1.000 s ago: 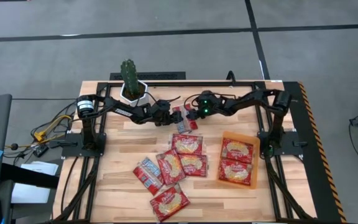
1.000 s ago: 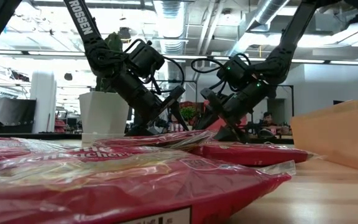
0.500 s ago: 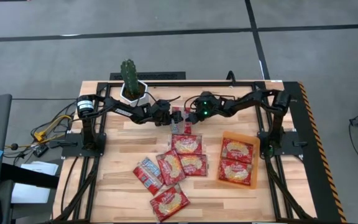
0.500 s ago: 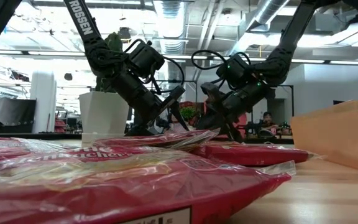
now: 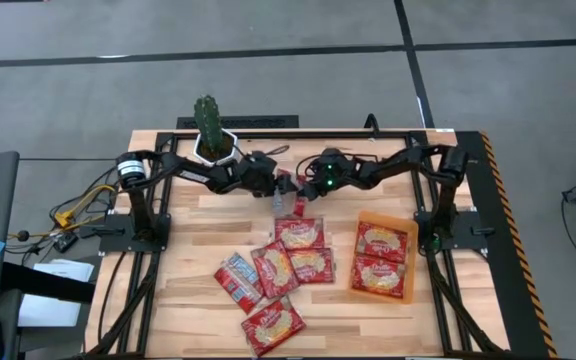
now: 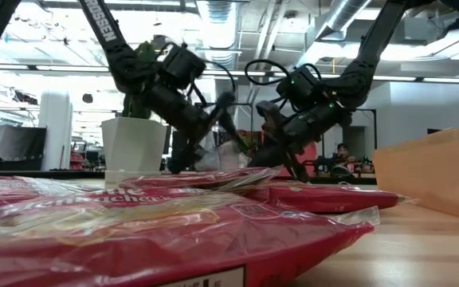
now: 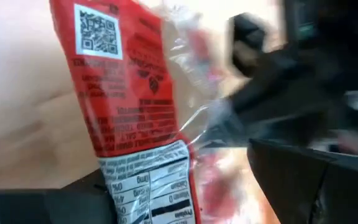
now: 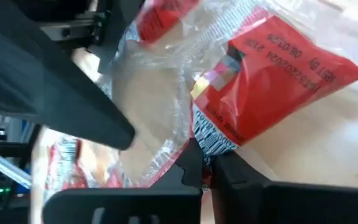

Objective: Sort popcorn bags into baskets
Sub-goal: Put the popcorn bag into the orange bin

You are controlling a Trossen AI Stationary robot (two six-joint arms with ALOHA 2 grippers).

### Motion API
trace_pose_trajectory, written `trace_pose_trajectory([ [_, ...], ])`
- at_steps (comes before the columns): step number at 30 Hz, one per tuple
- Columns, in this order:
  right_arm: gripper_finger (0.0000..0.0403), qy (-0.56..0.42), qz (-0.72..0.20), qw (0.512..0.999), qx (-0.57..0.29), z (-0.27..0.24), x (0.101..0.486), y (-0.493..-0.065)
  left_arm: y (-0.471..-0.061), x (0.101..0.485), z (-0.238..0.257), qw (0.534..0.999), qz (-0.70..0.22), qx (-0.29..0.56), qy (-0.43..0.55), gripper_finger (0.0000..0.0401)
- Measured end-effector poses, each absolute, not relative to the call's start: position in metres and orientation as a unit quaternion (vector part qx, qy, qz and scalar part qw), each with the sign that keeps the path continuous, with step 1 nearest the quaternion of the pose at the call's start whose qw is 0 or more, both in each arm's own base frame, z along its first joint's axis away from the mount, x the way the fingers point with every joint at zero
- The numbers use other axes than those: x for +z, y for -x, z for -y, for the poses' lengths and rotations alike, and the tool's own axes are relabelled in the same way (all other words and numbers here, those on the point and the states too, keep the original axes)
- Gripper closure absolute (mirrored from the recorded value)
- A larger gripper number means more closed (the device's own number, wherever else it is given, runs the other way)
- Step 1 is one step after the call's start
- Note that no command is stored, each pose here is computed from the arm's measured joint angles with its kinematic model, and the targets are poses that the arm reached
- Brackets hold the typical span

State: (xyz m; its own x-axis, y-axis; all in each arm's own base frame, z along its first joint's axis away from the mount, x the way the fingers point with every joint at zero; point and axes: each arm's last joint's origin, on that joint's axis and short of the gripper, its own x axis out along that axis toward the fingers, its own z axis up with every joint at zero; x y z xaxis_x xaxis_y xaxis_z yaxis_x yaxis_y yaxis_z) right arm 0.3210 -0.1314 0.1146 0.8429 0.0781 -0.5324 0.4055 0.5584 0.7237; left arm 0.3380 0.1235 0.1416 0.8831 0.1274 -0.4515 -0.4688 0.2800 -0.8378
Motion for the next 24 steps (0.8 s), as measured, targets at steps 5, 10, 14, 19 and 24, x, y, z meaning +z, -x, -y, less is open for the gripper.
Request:
trace_pose_trajectory([
  [5,0.0393,-0.468,-0.246,0.845,-0.080,0.138,0.123,-0.319,-0.332,0.161,-0.128,0.793,-0.134,0.172,0.568,0.0147],
  [10,0.0394,-0.463,-0.219,0.856,-0.073,0.147,0.146,-0.311,-0.329,0.177,-0.128,0.810,-0.123,0.153,0.553,0.0147],
  [14,0.0394,-0.451,-0.189,0.869,-0.074,0.154,0.175,-0.298,-0.330,0.184,-0.126,0.815,-0.116,0.134,0.552,0.0147],
  [19,0.0395,-0.430,-0.198,0.876,-0.087,0.154,0.204,-0.276,-0.332,0.192,-0.126,0.818,-0.084,0.104,0.560,0.0147],
  [24,0.0395,-0.401,-0.232,0.878,-0.121,0.153,0.223,-0.246,-0.334,0.201,-0.125,0.824,-0.062,0.057,0.560,0.0147],
])
